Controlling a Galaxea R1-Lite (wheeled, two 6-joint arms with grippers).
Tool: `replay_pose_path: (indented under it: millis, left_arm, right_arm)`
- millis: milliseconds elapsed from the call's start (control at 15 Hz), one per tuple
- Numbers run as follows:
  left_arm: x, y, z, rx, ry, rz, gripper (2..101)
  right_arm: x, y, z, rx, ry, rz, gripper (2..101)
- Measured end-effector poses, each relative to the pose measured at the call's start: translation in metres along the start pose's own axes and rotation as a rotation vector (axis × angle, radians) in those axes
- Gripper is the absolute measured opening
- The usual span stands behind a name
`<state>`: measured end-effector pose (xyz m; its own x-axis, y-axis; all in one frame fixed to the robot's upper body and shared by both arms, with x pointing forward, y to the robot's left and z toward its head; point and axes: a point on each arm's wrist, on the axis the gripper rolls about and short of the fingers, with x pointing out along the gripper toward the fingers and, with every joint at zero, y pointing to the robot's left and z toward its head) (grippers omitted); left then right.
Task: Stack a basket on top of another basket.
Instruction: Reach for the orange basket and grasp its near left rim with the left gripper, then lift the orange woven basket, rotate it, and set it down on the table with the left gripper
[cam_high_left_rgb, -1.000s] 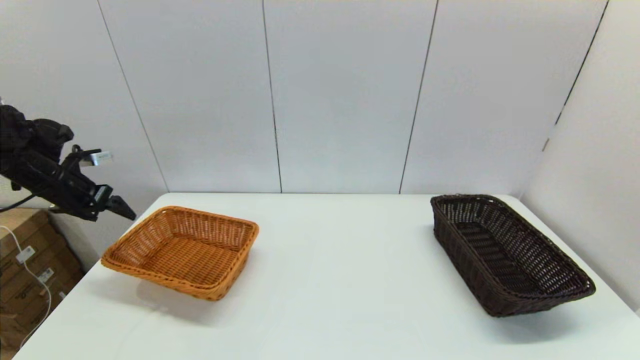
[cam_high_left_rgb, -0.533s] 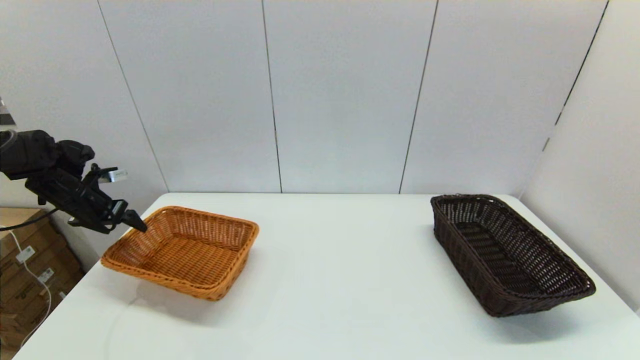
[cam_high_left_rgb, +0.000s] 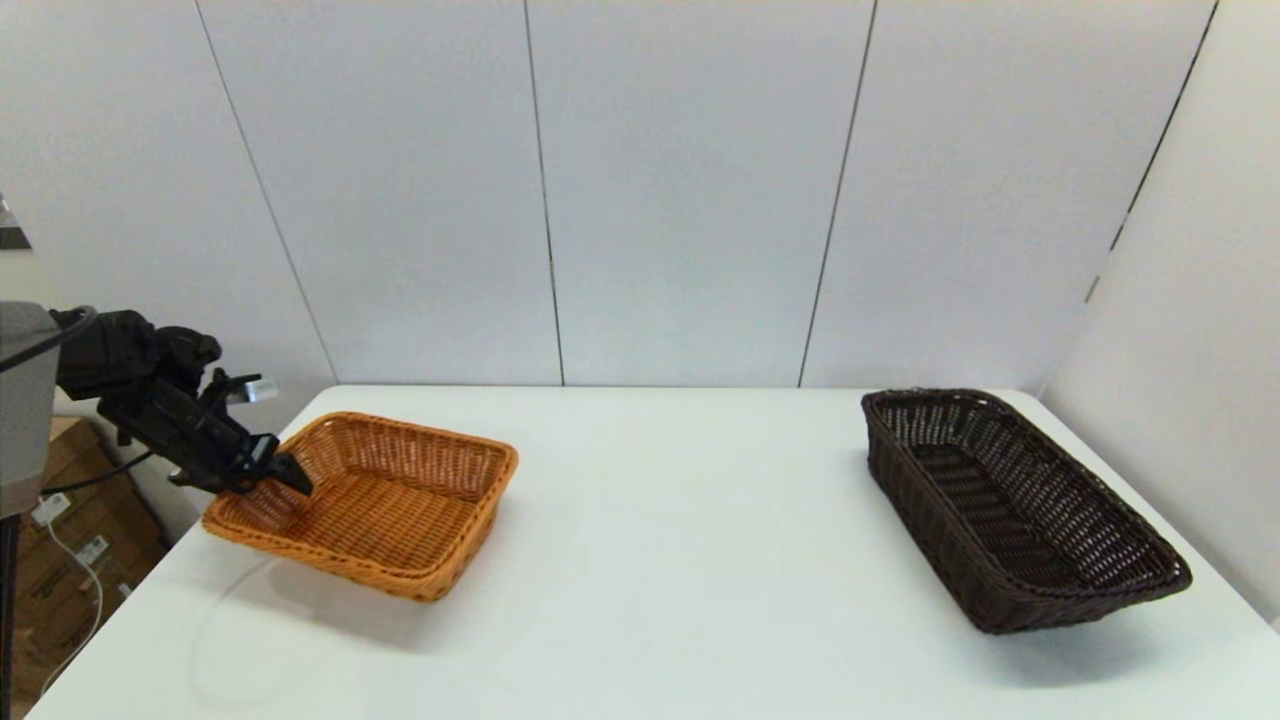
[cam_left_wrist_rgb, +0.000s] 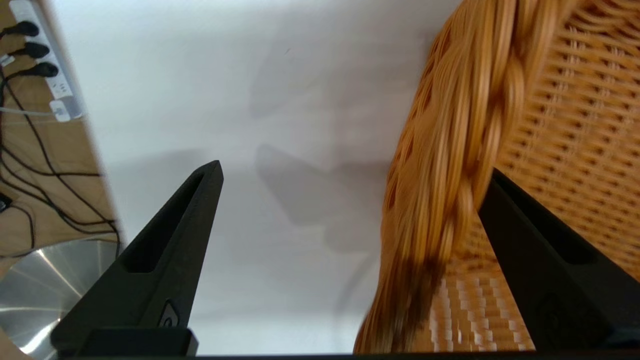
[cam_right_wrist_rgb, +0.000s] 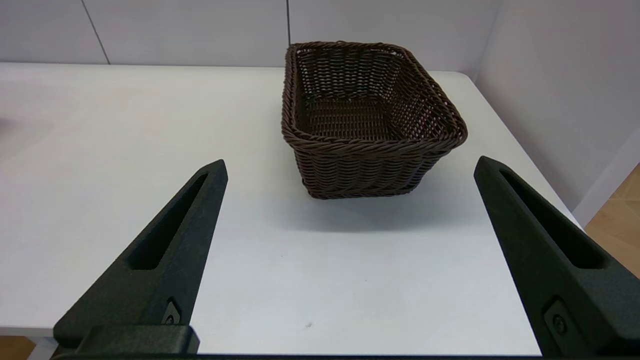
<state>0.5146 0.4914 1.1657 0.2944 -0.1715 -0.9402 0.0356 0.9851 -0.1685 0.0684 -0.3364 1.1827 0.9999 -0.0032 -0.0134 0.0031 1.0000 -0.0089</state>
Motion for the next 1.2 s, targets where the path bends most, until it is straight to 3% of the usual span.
replay_pose_path:
  millis: [200,333,667,733,1200]
  left_arm:
    - [0.010,-0.003,0.002,-0.004,0.003,-0.003,97.4]
    - [0.013,-0.008,0.005,-0.017,0.002,-0.007,75.4]
    - [0.007,-0.014,0.007,-0.029,-0.005,-0.022,39.1]
    - [0.005,-0.016,0.006,-0.030,-0.004,-0.044,16.4]
    - [-0.009,-0.028,0.006,-0.095,-0.022,-0.202,15.1]
  right_arm:
    - [0.000,0.000,0.000,0.000,0.000,0.000,98.0]
    - [0.000,0.000,0.000,0.000,0.001,0.000,98.0]
    - [0.000,0.000,0.000,-0.001,0.005,0.000,97.9]
    - [0.000,0.000,0.000,-0.001,0.004,0.000,98.0]
    - [0.000,0.000,0.000,-0.003,0.004,-0.001,98.0]
